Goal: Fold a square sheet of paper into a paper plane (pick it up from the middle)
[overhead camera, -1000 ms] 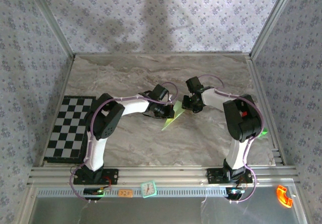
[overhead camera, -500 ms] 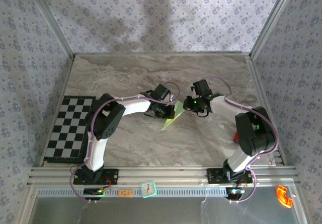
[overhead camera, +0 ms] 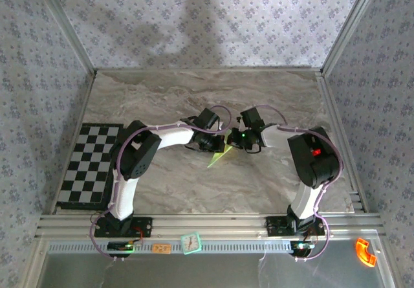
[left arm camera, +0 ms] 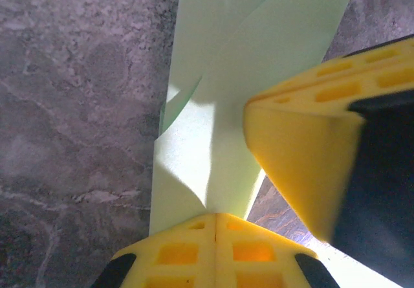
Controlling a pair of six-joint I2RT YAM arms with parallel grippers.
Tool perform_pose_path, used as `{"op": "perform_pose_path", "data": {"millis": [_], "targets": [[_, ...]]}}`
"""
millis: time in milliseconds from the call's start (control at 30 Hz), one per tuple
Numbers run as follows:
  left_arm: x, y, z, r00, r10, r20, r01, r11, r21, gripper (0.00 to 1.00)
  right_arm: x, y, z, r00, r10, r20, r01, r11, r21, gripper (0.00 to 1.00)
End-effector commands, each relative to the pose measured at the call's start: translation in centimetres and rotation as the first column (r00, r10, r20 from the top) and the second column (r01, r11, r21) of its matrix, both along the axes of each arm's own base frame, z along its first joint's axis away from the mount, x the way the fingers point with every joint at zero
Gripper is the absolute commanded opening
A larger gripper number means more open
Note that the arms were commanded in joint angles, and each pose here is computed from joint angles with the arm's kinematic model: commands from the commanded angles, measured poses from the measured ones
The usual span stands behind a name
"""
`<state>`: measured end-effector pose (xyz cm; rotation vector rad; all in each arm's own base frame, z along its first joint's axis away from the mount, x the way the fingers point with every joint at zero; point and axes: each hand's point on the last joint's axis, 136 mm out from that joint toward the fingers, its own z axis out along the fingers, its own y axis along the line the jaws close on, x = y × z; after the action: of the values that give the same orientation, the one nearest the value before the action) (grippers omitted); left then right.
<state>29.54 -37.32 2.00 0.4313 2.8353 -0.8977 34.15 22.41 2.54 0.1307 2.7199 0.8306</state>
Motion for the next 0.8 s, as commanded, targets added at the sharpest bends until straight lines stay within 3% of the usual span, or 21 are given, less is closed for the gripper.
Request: {"op": "perform_pose_path", "data": {"millis": [0, 233, 467, 767], "targets": [[-3.8, 4.8, -6.9, 0.991, 0.021, -0.133, 0.014, 0.965, 0.26, 0.0, -0.4, -0.7, -1.7, 0.998, -0.031, -0.046, 0.031, 1.0, -0.005, 0.01], [-5.3, 6.5, -8.0, 0.983, 0.035, -0.182, 0.026, 0.947, 0.321, 0.0, -0.4, -4.5, -4.1, 0.993, -0.109, -0.051, 0.108, 0.994, -0.025, 0.01], [-7.4, 8.6, -9.9, 0.967, 0.071, -0.243, 0.028, 0.924, 0.381, 0.0, 2.0, -8.5, -3.9, 0.975, -0.218, -0.044, 0.219, 0.976, 0.018, 0.01], [-6.8, 7.4, -9.0, 0.972, 0.049, -0.23, 0.032, 0.941, 0.338, 0.0, 4.7, -12.9, -3.8, 0.941, -0.336, -0.047, 0.337, 0.942, 0.007, 0.01]]}}
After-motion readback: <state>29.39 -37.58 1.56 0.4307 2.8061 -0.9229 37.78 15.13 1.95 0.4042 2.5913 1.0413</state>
